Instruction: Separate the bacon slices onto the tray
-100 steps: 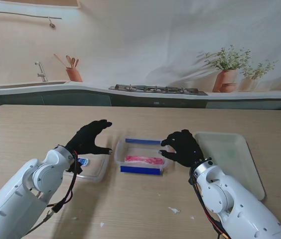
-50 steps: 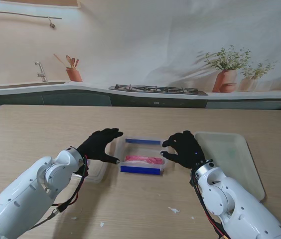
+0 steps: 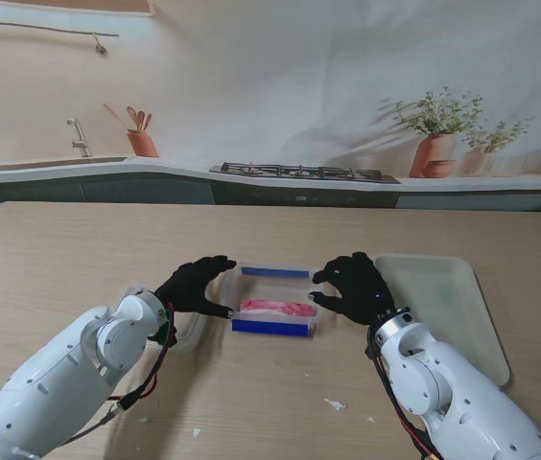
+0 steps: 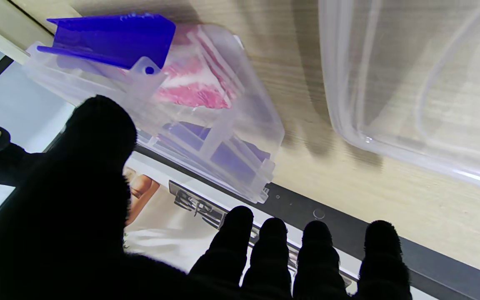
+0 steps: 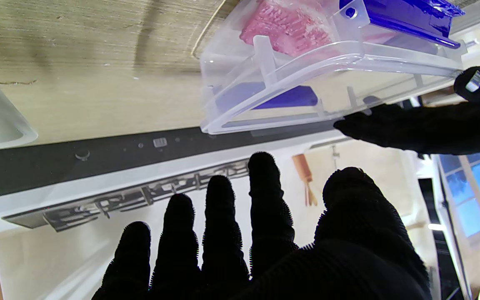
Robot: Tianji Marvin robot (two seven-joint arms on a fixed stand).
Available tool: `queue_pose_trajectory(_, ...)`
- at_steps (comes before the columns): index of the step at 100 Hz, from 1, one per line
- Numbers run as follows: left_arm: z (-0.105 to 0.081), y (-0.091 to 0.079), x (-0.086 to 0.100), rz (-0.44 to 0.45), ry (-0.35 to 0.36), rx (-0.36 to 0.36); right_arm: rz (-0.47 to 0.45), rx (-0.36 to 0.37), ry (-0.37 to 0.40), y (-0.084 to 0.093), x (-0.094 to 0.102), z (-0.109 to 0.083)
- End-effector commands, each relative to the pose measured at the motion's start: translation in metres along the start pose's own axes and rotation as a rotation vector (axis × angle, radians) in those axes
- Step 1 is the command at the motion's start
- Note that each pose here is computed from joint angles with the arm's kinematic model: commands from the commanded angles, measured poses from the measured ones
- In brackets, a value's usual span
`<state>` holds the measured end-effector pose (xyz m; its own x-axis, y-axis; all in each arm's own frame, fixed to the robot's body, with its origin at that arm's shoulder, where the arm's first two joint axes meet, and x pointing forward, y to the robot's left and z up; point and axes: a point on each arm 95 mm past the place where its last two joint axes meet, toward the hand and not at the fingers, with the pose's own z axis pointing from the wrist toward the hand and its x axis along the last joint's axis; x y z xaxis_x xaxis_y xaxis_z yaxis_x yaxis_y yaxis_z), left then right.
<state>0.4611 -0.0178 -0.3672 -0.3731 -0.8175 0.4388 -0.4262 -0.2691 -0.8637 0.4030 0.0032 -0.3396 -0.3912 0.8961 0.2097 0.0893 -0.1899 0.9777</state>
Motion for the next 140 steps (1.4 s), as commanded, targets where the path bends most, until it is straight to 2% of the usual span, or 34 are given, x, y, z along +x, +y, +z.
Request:
queue_pose_trajectory(1, 0.003, 0.003, 0.003, -0.028, -0.005, -0.013, 0.006, 0.007, 0.005, -0.002, 0.004, -0.001)
queue_pose_trajectory(13, 0.004, 0.005, 0.002, -0.039, -0.016, -0.015, 0.006, 0.007, 0.005, -0.002, 0.004, -0.001)
queue_pose_trajectory(28, 0.005, 0.006, 0.004, -0.118, -0.021, 0.019, 0.007, 0.009, 0.005, -0.002, 0.005, -0.001)
queue_pose_trajectory(43, 0.006, 0.007, 0.005, -0.121, -0.029, 0.017, 0.008, 0.013, 0.004, -0.003, 0.006, -0.001)
queue_pose_trajectory(63, 0.006, 0.008, 0.004, -0.079, -0.037, -0.008, 0.008, 0.012, 0.013, -0.001, 0.007, 0.001)
queue_pose_trajectory(82, 0.006, 0.01, 0.004, -0.074, -0.038, -0.025, 0.013, -0.033, 0.065, 0.015, 0.015, 0.004)
queue_pose_trajectory(95, 0.006, 0.01, 0.004, -0.073, -0.037, -0.033, 0.031, -0.059, 0.131, 0.032, 0.025, 0.009)
queue_pose_trajectory(108, 0.007, 0.011, 0.004, -0.068, -0.037, -0.041, 0.11, -0.039, 0.18, 0.045, 0.038, 0.02)
queue_pose_trajectory(115, 0.007, 0.012, 0.003, -0.069, -0.039, -0.043, 0.189, -0.008, 0.188, 0.049, 0.047, 0.027)
queue_pose_trajectory(123, 0.007, 0.012, 0.004, -0.076, -0.041, -0.042, 0.345, 0.037, 0.164, 0.05, 0.058, 0.037)
queue_pose_trajectory(128, 0.007, 0.012, 0.004, -0.077, -0.041, -0.042, 0.411, 0.066, 0.145, 0.05, 0.061, 0.043)
queue_pose_trajectory(140, 0.007, 0.012, 0.003, -0.07, -0.038, -0.043, 0.468, 0.133, 0.107, 0.048, 0.063, 0.057)
